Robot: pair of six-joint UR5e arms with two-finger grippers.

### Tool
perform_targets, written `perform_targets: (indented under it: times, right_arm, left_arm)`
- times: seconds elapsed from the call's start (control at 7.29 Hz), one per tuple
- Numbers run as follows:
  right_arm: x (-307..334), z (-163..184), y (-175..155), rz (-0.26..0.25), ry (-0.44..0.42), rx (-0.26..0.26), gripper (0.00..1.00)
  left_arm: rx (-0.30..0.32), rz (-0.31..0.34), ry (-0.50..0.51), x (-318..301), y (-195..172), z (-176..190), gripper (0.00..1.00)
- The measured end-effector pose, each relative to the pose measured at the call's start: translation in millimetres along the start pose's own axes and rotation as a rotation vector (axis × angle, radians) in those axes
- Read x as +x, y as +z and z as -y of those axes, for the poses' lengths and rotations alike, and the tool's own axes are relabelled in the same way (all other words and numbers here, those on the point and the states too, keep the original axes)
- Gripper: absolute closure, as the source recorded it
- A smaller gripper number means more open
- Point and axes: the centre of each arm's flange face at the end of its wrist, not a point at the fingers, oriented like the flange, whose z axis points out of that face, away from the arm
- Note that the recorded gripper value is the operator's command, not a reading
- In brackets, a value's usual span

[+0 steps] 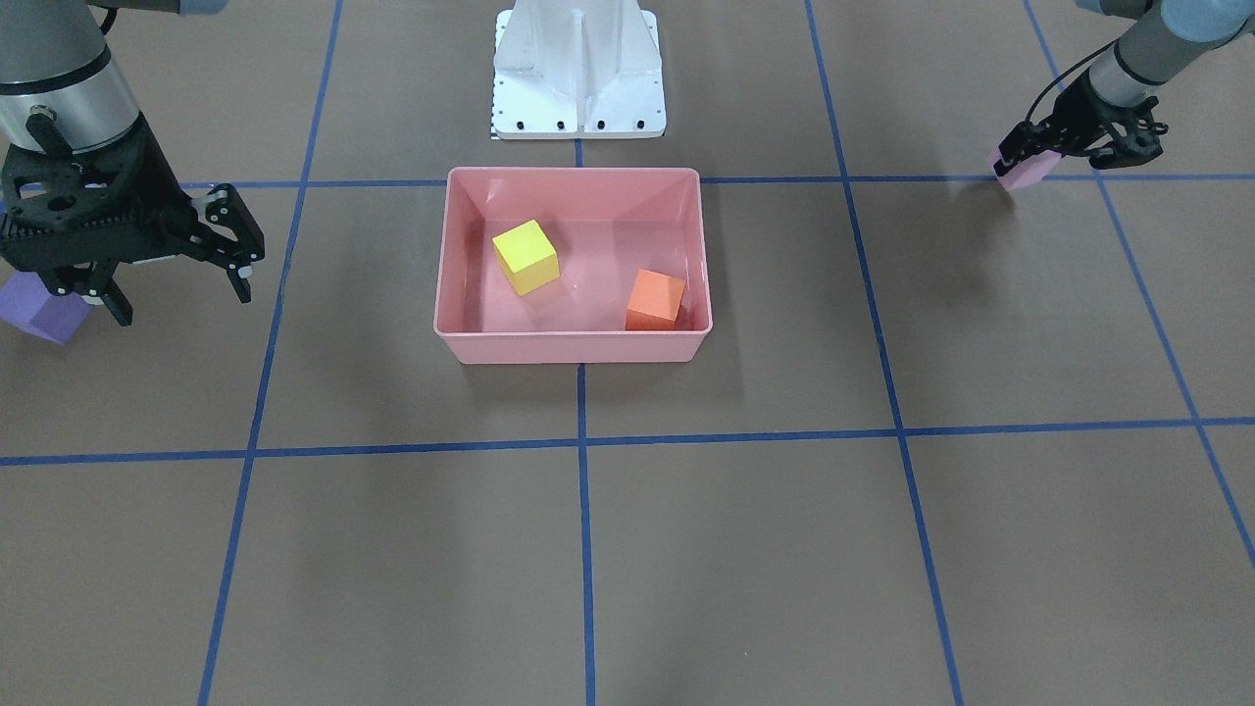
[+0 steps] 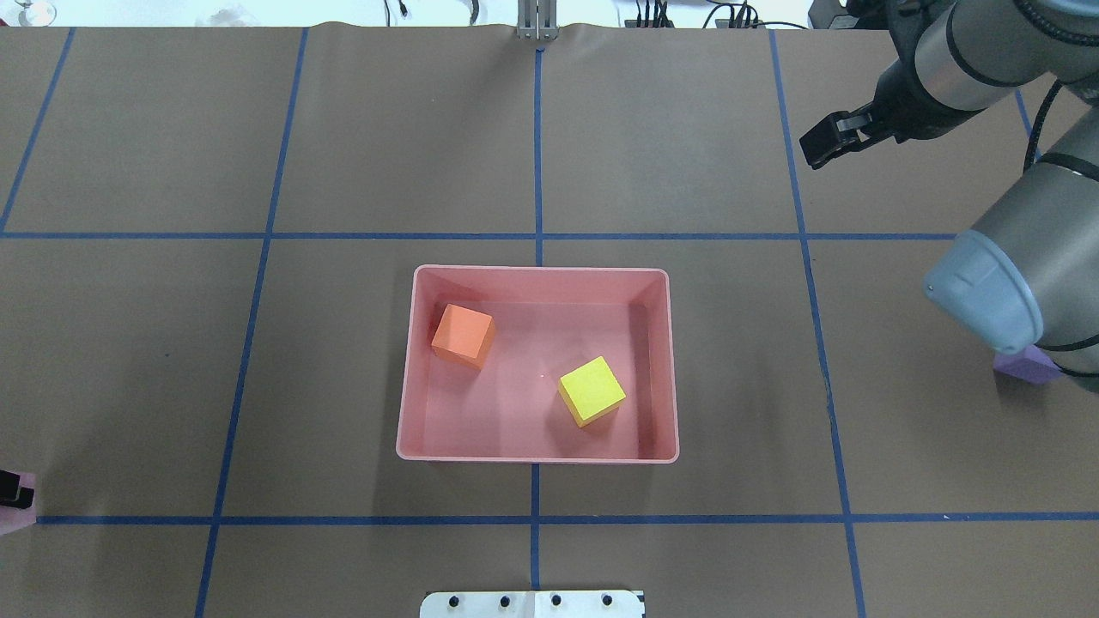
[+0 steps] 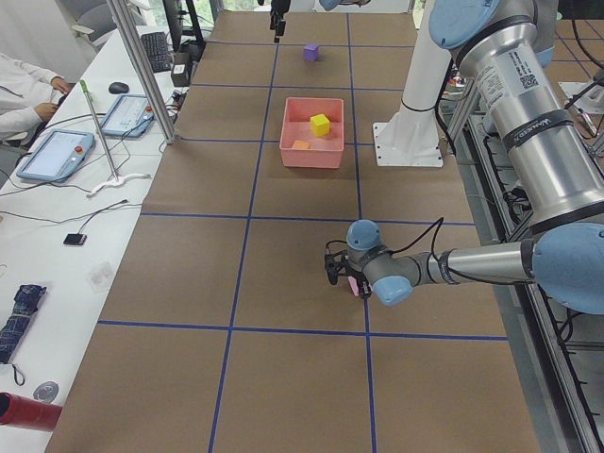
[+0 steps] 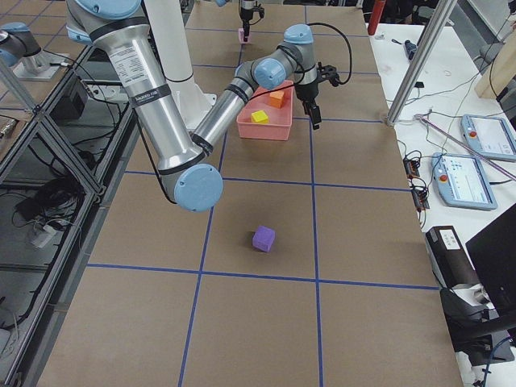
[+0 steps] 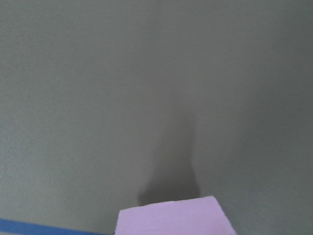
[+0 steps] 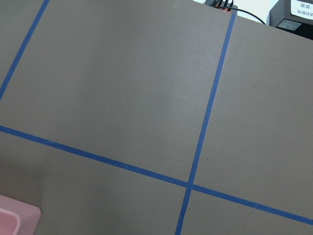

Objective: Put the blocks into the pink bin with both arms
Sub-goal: 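Reach the left gripper to the lilac cube and grasp it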

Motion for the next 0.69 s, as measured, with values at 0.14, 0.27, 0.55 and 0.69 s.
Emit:
perform_targets:
  times: [0.14,0.27,0.55,0.69]
  right_arm:
    - [5.2,-2.8,3.6,-0.005,-0.001,-0.008,0.01]
    - [12.9,-5.6,6.8,-0.008,-0.005,-0.016,0.01]
    - [39.7,-15.0,15.9,-0.011,-0.006,-0.037,0.01]
    - [62.2,-24.4,24.2,0.005,-0.009,-0.05,0.01]
  left_arm:
    - [0.008,-0.029,0.017,24.3,-14.8,-2.0,0.7]
    - [0.012,-0.043,0.025,62.0,-26.7,2.0,0.7]
    - [0.032,-0.063,0.029,177.7,-45.9,31.3,0.7]
    - [0.044,-0.071,0.032,251.1,-56.1,51.3,0.7]
